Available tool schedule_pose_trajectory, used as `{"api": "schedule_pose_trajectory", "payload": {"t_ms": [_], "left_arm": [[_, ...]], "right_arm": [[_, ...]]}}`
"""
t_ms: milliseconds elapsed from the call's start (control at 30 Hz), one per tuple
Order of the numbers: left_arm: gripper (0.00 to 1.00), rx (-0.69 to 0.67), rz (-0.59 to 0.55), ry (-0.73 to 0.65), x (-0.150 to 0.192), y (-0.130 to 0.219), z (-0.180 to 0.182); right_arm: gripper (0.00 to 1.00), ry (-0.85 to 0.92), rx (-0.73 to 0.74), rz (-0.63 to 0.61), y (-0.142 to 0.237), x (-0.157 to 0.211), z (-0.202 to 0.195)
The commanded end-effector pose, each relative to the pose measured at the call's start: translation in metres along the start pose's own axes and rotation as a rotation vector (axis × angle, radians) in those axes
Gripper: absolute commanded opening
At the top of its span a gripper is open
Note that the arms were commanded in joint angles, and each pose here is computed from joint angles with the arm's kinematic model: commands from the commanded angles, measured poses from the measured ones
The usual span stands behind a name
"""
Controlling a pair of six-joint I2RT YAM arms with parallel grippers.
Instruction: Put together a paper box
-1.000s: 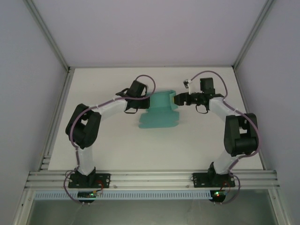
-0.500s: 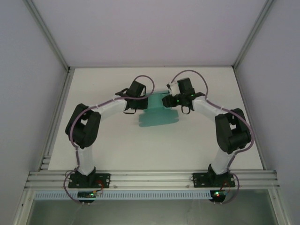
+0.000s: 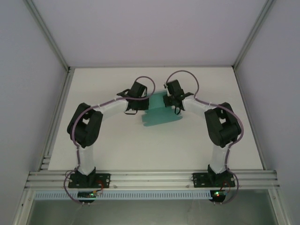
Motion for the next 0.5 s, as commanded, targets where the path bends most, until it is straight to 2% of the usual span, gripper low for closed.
{"api": "schedule_pose_trajectory", "payload": {"t_ms": [0,67,300,467], "left_arm": [[0.00,0.018,-0.003,0.010,-0.006,0.005,-0.009],[0.00,-0.003,-0.002,0.022,-0.008,0.006,-0.008],[0.00,-0.050,0.001,0.065,-0.012,0.010,-0.005],[0.00,-0.059,0.006,0.071,-0.013,0.012,-0.004]], "right_arm": [[0.04,-0.017,0.293,0.056,-0.011,0.010,-0.040],[0.00,-0.030,0.427,0.069,-0.010,0.013,-0.053],[0.00,-0.082,0.781,0.100,-0.005,0.018,-0.083],[0.00,-0.105,0.841,0.093,-0.018,0.020,-0.091]]}}
Point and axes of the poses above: each hand's point on the last joint's axis, 136 mm out from that joint toward the fingers, its own y axis back along the fingers, its own z axis along the line the jaws close on, x = y × z, the point moved 5 cm from there along y, back along the fingers
